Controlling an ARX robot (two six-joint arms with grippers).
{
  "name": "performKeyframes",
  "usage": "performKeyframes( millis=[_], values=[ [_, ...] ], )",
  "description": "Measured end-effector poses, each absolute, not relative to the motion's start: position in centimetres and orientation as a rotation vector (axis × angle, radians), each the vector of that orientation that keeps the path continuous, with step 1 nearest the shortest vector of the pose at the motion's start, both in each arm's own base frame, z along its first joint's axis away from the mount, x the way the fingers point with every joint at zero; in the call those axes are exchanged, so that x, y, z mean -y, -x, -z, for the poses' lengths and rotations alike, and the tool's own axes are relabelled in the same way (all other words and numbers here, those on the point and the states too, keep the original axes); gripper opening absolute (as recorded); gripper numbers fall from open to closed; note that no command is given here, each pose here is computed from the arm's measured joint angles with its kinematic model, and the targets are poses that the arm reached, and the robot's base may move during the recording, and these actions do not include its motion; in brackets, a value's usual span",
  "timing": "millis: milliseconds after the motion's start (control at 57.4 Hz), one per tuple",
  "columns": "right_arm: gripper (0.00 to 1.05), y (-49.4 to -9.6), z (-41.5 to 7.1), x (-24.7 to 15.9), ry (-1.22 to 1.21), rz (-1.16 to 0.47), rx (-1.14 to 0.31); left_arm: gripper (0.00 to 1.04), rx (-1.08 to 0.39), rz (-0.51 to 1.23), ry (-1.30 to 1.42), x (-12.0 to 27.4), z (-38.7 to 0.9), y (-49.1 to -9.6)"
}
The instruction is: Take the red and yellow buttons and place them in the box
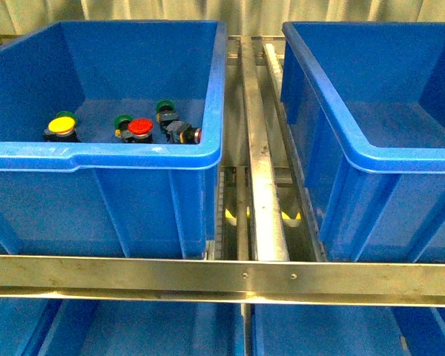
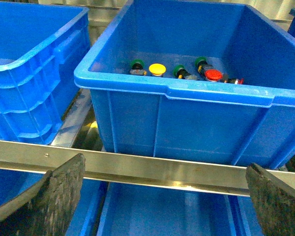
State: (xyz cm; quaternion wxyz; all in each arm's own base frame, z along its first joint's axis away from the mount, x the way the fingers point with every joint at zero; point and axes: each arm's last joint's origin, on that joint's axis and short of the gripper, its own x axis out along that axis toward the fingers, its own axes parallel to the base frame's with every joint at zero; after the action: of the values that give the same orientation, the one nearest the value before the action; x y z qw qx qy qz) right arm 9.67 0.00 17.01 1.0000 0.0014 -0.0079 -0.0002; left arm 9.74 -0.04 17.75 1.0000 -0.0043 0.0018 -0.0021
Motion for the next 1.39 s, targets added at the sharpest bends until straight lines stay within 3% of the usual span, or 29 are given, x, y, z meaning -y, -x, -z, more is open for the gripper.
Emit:
performKeyframes(
  millis=[1186, 1290, 1395],
  values=[
    [0.99, -9.67, -17.01, 0.0, -0.003, 0.001, 0.016, 0.97, -0.006, 0.004, 0.01, 0.04, -17.74, -9.75],
    [0.99, -9.67, -17.01, 0.0, -0.003, 0.0, 0.016, 0.97, -0.193, 0.008, 0.236, 0.0, -17.45, -10.0],
    [0.99, -9.67, -17.01, 0.0, -0.003, 0.001, 0.016, 0.97, -0.218, -0.014, 0.38, -0.07, -17.91, -10.74]
  ],
)
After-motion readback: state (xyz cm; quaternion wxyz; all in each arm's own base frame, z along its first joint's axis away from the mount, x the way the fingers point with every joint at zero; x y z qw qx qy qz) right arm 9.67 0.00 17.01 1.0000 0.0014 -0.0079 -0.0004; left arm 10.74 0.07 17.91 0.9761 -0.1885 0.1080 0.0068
